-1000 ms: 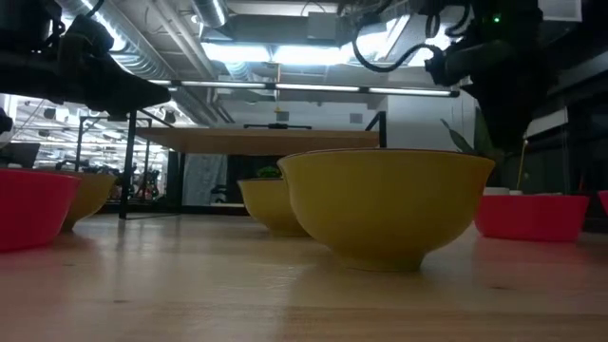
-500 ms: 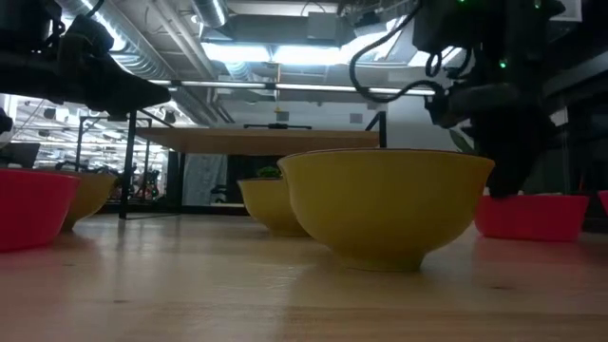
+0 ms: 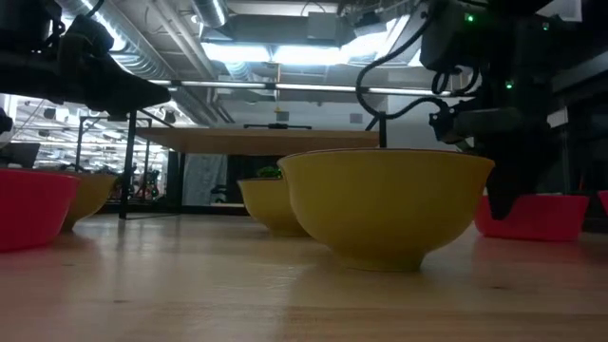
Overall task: Pick & Place Mini bowls
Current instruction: Put the top red bowl on the shelf
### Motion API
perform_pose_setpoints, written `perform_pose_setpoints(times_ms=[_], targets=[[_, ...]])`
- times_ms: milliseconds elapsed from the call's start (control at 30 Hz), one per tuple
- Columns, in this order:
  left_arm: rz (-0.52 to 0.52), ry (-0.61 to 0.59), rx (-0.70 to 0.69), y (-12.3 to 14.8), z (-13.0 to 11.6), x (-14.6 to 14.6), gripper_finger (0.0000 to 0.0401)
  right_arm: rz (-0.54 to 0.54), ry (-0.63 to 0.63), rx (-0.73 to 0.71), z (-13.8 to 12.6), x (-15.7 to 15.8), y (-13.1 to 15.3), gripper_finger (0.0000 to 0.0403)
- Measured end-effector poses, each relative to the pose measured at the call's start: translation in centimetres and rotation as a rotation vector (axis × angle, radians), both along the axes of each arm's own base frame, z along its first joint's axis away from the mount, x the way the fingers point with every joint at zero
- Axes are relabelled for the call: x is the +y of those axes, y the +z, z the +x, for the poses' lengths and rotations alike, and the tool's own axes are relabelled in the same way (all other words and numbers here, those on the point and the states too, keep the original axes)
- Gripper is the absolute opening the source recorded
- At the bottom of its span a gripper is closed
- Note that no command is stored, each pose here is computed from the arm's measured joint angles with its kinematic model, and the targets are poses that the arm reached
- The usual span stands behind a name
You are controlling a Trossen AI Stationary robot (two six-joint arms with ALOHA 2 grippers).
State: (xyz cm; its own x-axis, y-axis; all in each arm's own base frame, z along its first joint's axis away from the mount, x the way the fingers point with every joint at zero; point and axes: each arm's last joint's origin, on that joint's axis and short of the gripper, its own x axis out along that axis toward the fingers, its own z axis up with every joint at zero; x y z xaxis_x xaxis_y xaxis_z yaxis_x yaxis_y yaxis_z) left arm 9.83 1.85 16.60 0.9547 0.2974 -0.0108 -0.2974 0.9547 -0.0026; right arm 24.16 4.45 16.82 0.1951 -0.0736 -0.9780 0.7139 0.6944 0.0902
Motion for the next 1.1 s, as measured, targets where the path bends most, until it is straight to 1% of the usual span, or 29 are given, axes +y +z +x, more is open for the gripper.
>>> perform_pose_setpoints(times_ms=[133,267,367,500,700,767,900,1100], targets=[[0.000,0.000,0.000,0.00,0.00,0.00,0.0098,0.001,0.009,-0.026,0.25,0.04,0.05,0.0200],[0.000,0.000,0.000,0.00,0.00,0.00,0.0098,-0.001,0.009,-0.020,0.20,0.03,0.04,0.0199],[0.000,0.000,0.000,0.00,0.00,0.00,0.0098,-0.028,0.005,-0.014,0.10,-0.07,0.03,0.0182],[0.000,0.000,0.000,0.00,0.00,0.00,0.0098,-0.039,0.025,0.017,-0.12,-0.35,-0.02,0.0132],[0.000,0.000,0.000,0.00,0.00,0.00,0.0098,-0.077,0.041,0.016,-0.13,-0.46,-0.01,0.0032],[0.000,0.000,0.000,0.00,0.00,0.00,0.0098,-0.090,0.052,0.017,-0.12,-0.49,0.03,0.0012],[0.000,0.000,0.000,0.00,0.00,0.00,0.0098,-0.078,0.056,0.008,0.01,-0.57,0.04,0.0017],[0.000,0.000,0.000,0.00,0.00,0.00,0.0098,-0.031,0.093,-0.016,0.38,-0.77,0.10,0.0007]])
